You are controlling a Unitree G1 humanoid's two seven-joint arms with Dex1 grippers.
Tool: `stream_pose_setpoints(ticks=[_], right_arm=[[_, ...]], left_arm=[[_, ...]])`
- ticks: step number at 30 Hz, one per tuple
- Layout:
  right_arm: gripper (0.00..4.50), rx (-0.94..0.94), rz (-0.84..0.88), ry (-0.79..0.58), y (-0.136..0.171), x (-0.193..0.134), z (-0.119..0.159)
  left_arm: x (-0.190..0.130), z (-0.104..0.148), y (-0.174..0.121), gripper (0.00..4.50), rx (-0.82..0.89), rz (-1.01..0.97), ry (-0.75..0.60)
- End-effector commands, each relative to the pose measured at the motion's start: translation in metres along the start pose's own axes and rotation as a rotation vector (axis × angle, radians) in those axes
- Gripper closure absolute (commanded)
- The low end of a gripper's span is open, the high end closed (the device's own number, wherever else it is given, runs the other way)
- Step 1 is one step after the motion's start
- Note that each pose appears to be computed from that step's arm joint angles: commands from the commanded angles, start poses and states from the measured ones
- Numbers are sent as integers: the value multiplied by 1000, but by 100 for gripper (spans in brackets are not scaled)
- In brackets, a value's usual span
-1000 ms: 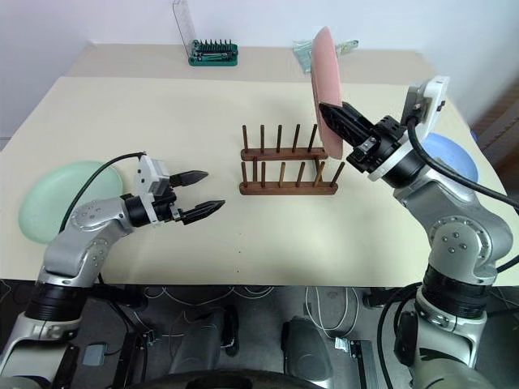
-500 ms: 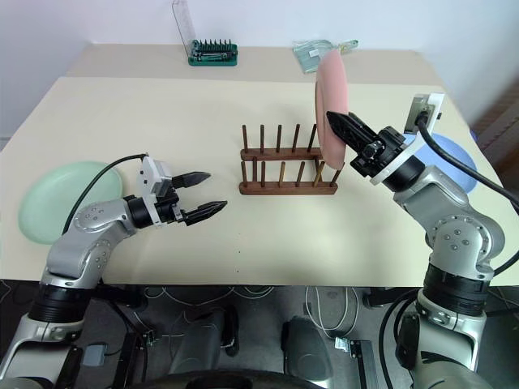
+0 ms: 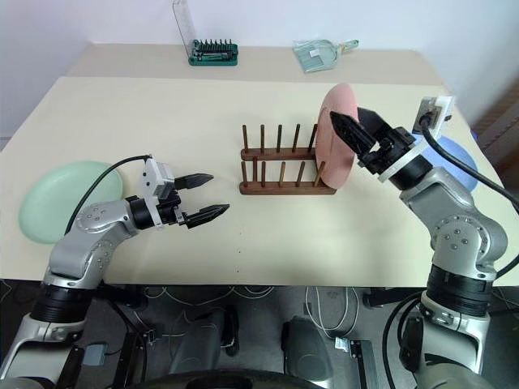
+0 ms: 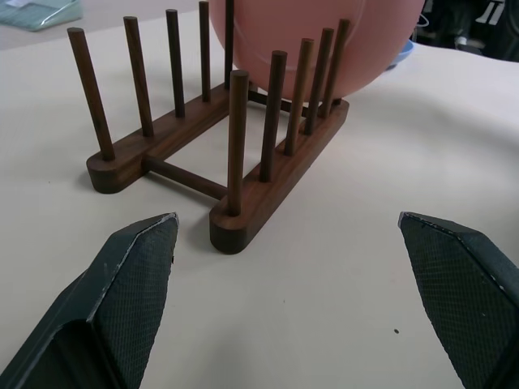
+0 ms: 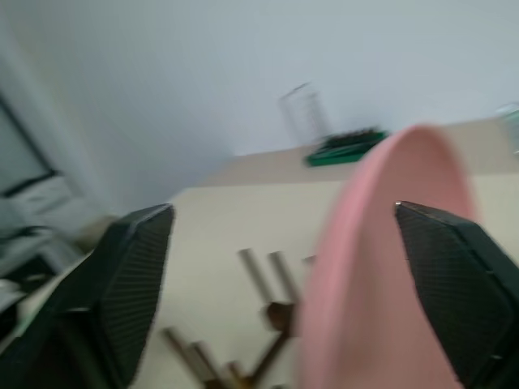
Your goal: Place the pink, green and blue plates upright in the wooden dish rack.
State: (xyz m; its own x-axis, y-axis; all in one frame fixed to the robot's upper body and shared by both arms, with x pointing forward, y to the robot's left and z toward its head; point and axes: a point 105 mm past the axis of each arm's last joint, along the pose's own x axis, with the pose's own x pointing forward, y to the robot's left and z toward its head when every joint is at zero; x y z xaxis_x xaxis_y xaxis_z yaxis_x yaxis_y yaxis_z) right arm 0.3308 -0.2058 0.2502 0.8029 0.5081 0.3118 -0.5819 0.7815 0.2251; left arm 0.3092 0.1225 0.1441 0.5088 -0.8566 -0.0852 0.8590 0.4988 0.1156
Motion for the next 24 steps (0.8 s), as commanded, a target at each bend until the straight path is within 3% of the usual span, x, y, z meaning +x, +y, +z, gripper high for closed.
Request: stream_pose_setpoints(ticks=[1,6,9,12,17,20,22,24], right_arm=[[13,-175,-122,-107,-20,-9,36],[13,-491,-87,-79,-2,-8,63],[13,-648,80,4,35,3,55],[13,-670,257,51,71,12,39],[13,-661,376,85,94,24,18],[13,-630,405,93,94,28,10],[13,-617,423,107,93,31,3],[13,-609,446,111,95,32,1]], left_arm=[[1,11,2,0,43,20,-34],[-11,22,34,0,38,222,-85],[-30,35,61,0,11,411,-151],[-54,50,83,0,10,591,-204],[-117,55,128,0,-5,1031,-182],[-167,46,144,0,-33,1346,-85],[-215,38,147,0,-64,1615,-7],[-230,37,142,0,-79,1688,14]])
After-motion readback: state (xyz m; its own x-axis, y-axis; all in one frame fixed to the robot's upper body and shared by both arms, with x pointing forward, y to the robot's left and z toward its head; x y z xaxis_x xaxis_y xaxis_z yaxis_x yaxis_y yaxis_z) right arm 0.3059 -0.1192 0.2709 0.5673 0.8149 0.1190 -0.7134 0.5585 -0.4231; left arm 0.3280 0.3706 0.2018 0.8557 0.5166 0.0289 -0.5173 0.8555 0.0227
